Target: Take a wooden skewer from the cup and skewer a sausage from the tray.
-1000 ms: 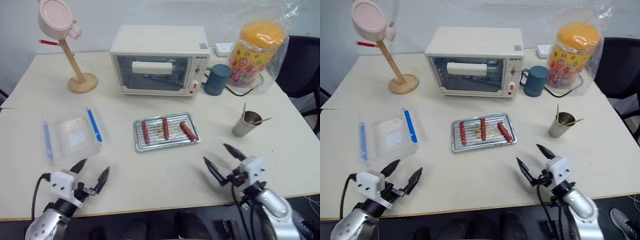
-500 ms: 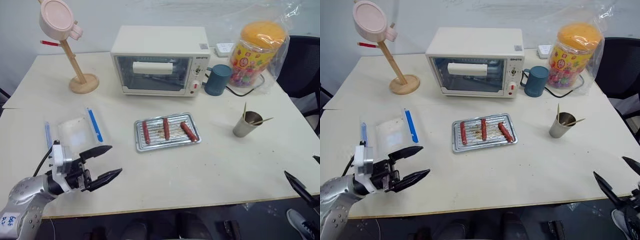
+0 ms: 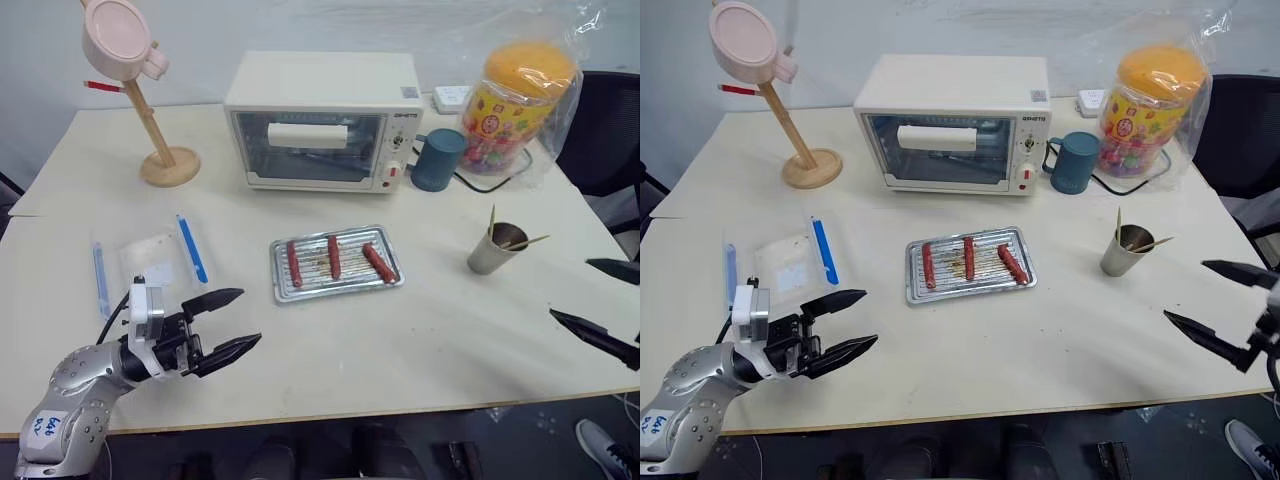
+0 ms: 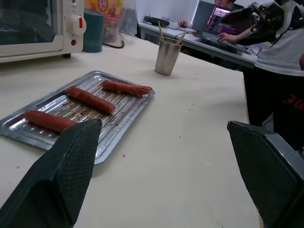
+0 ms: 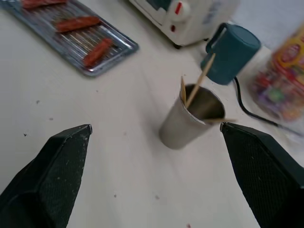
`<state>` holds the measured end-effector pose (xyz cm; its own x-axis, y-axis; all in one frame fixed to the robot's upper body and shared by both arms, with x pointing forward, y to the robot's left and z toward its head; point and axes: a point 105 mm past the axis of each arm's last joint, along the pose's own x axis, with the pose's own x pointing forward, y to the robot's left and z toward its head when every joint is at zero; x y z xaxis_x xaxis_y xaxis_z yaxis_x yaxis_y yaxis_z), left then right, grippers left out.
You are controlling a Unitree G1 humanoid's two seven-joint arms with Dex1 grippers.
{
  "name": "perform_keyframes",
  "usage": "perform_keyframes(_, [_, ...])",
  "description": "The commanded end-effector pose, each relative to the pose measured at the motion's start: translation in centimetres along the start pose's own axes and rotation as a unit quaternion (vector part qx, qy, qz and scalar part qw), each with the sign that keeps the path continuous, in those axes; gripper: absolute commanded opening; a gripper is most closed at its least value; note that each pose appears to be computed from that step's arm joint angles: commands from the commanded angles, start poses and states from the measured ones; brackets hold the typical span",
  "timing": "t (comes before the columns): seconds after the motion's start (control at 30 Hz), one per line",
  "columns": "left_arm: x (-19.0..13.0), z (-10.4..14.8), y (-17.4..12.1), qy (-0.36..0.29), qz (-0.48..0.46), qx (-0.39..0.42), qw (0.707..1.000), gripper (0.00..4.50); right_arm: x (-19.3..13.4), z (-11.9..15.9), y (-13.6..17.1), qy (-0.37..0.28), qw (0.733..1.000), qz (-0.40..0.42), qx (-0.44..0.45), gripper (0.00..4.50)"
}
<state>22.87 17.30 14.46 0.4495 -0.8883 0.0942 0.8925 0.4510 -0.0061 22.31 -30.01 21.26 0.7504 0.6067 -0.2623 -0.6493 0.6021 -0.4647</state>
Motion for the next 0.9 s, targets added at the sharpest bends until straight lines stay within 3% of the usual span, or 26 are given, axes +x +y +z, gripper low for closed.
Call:
perform_keyframes(0.03, [0.2, 0.3, 0.1, -0.003, 0.003, 0.016, 1.0, 4.46, 0.7, -0.1, -1.0, 0.008, 1.0, 0.019, 0.017, 4.5])
perform_keyframes(0.2, [-0.2, -0.2, -0.5, -0.005, 0.007, 0.014, 1.0, 4.46, 4.0, -0.1, -3.7, 0.022, 0.997, 0.075, 0.008, 4.5])
perform_keyframes(0.43, [-0.6, -0.5, -0.9, -0.008, 0.019, 0.009, 1.0, 4.46, 5.3, -1.0, -6.7, 0.05, 0.995, 0.089, 0.014, 4.5])
perform_keyframes(0.9, [-0.6, -0.7, -1.2, -0.016, 0.039, 0.019, 0.999, 4.46, 8.1, 0.1, -6.5, 0.033, 0.991, 0.129, 0.006, 4.5])
